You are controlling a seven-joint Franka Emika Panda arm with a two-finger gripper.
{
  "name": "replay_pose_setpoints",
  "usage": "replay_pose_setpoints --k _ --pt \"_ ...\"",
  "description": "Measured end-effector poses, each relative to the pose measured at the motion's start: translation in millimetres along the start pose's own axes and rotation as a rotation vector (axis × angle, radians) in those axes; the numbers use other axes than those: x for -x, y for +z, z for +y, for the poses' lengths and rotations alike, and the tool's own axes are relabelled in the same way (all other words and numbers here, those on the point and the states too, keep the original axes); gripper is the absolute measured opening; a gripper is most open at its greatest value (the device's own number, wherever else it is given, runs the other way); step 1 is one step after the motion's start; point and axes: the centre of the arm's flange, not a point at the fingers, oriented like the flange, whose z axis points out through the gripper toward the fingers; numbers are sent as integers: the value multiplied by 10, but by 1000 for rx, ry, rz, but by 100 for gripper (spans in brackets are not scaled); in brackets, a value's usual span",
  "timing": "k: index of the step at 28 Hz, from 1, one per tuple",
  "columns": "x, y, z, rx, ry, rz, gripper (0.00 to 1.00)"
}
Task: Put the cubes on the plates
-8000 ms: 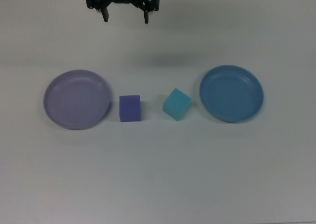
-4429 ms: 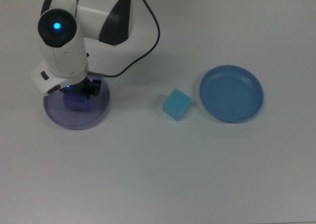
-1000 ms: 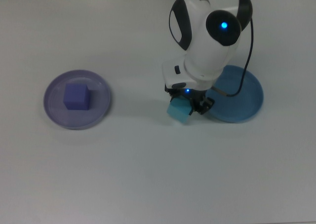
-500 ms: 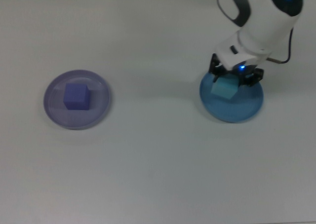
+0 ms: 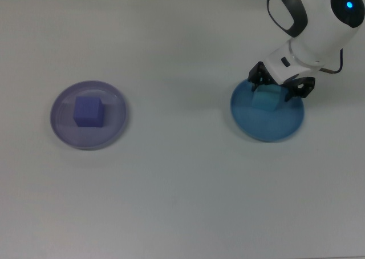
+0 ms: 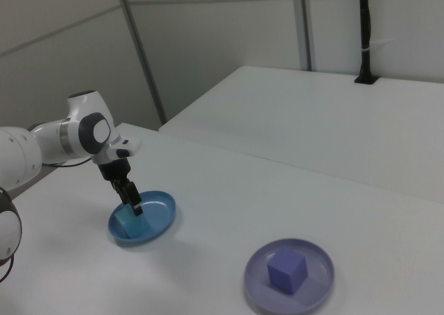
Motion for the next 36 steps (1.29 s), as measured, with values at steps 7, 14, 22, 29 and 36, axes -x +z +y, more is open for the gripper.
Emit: replay_pose_setpoints --k 7,14,22,29,36 --pt "68 -175 122 46 -109 -38 100" --pt "-41 -810 768 39 -193 -82 100" --pt "-549 -1109 2042 -3 -236 -118 100" --pt "-849 -1269 3044 -35 -220 -95 100" --pt "-853 -1463 3606 -30 -179 -85 100"
